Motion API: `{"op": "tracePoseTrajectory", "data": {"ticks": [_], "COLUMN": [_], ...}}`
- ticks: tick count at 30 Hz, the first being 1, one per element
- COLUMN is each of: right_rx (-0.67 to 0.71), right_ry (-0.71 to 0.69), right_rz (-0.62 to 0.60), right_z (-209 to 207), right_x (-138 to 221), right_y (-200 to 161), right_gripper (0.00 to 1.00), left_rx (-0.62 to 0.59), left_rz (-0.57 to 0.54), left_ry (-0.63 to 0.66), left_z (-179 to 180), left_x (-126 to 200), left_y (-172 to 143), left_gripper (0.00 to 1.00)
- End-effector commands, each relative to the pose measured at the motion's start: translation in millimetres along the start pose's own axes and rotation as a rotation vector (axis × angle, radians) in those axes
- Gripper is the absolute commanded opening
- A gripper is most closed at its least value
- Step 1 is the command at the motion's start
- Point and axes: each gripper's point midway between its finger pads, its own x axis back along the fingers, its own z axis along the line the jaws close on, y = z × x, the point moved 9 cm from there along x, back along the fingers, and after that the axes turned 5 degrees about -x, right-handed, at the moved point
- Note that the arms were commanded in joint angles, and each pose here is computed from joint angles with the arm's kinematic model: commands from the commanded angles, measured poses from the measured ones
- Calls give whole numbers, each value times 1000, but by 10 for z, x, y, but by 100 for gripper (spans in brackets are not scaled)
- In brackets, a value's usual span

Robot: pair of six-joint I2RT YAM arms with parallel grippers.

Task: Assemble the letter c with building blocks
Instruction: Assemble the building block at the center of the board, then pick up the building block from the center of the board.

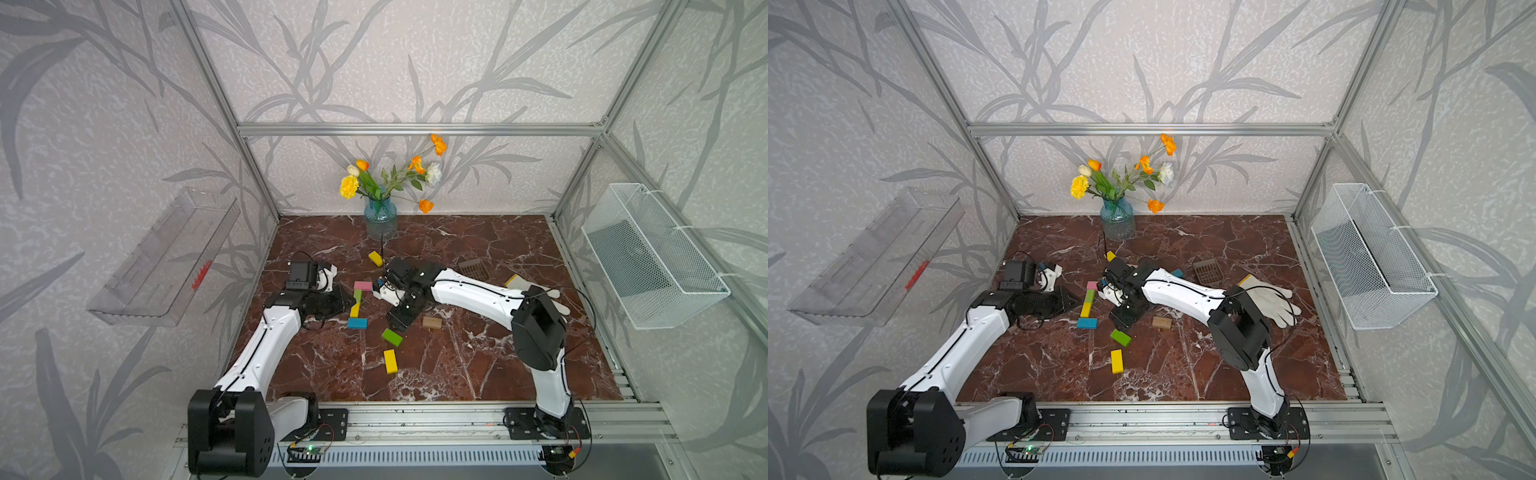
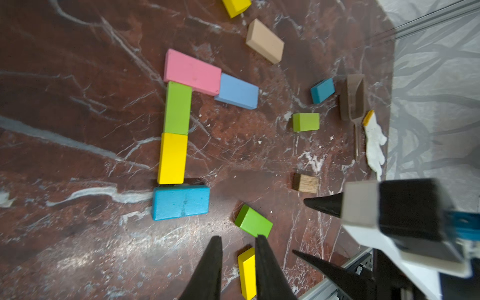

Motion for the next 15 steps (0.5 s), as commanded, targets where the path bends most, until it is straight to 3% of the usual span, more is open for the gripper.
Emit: {"op": "tracePoseTrajectory", "data": {"ticks": [1, 7, 15], "right_rx": [-73, -85, -74], "right_ry": [-12, -55, -77], "right_rz": [22, 53, 68], "right_z": [77, 138, 203], "right_x": [56, -69, -243], "right_y": [-86, -94, -101], "right_gripper": [61, 67, 68], "left_rx": [-54, -51, 26], "left_rz": [-71, -47, 6], "left_ry": [-65, -42, 30], "left_z": [-62, -51, 42], "left_x": [43, 56, 53], "left_y": [29, 2, -140], "left_gripper": [25, 25, 24]}}
